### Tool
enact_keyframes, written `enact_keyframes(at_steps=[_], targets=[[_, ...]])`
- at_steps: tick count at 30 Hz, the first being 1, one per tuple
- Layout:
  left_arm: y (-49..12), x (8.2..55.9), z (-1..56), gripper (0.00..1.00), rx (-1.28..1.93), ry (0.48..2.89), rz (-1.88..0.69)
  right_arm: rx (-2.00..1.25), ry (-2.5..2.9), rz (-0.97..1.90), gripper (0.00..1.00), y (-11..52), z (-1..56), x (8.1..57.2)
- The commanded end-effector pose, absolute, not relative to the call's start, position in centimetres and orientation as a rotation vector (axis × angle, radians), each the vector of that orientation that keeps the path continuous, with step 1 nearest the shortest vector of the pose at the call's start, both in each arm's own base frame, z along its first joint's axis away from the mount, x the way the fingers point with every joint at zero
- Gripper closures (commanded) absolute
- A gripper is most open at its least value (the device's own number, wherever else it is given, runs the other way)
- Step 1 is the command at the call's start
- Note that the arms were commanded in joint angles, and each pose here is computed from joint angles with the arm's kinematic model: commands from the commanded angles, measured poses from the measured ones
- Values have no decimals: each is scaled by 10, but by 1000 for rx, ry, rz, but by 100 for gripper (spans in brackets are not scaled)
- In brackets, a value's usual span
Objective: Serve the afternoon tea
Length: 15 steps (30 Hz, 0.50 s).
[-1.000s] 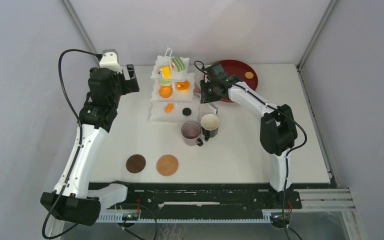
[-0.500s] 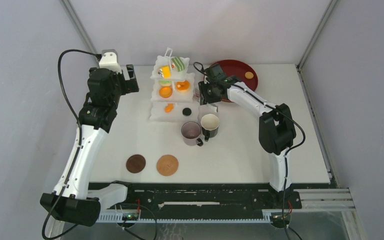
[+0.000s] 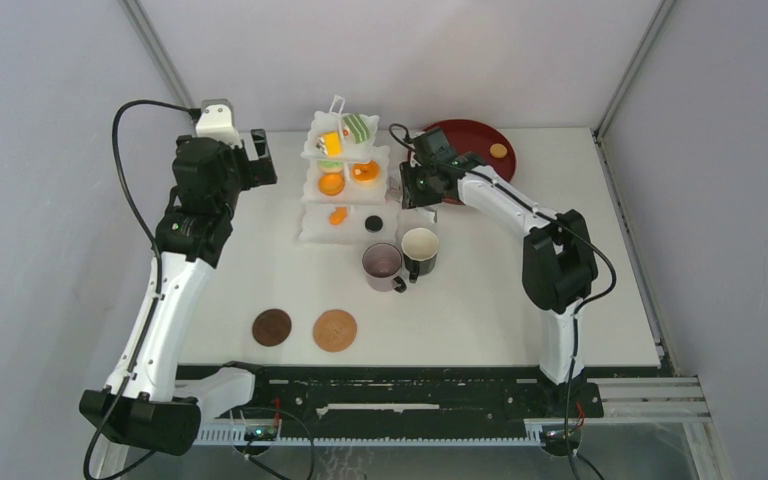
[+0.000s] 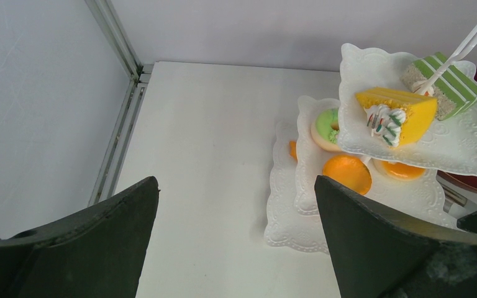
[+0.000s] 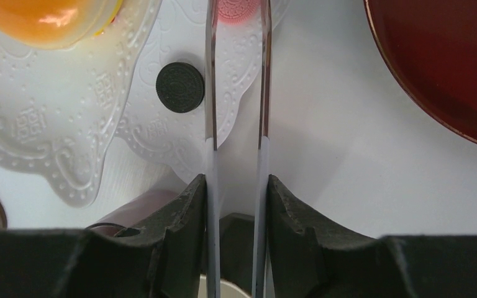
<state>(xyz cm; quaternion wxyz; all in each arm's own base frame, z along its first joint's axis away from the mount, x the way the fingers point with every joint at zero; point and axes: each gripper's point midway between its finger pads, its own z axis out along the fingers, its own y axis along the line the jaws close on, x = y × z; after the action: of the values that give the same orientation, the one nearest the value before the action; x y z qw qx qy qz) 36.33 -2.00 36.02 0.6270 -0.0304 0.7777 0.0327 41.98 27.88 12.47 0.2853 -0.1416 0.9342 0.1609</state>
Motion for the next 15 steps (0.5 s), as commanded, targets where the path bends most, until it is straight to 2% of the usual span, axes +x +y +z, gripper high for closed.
enact_keyframes(at_steps=[1, 4, 9, 15], targets=[[-19, 358, 378, 0, -71, 1728, 63, -321, 2284, 489, 60, 281, 201, 426], [-22, 357, 380, 0, -70, 1730, 47, -267, 2266, 475, 68, 269, 205, 423], [-26, 349, 379, 0, -72, 1742, 38, -117, 2210, 436, 88, 227, 220, 411], [-44, 317, 341, 0, -53, 1844, 58, 244, 2110, 237, 91, 113, 218, 371]])
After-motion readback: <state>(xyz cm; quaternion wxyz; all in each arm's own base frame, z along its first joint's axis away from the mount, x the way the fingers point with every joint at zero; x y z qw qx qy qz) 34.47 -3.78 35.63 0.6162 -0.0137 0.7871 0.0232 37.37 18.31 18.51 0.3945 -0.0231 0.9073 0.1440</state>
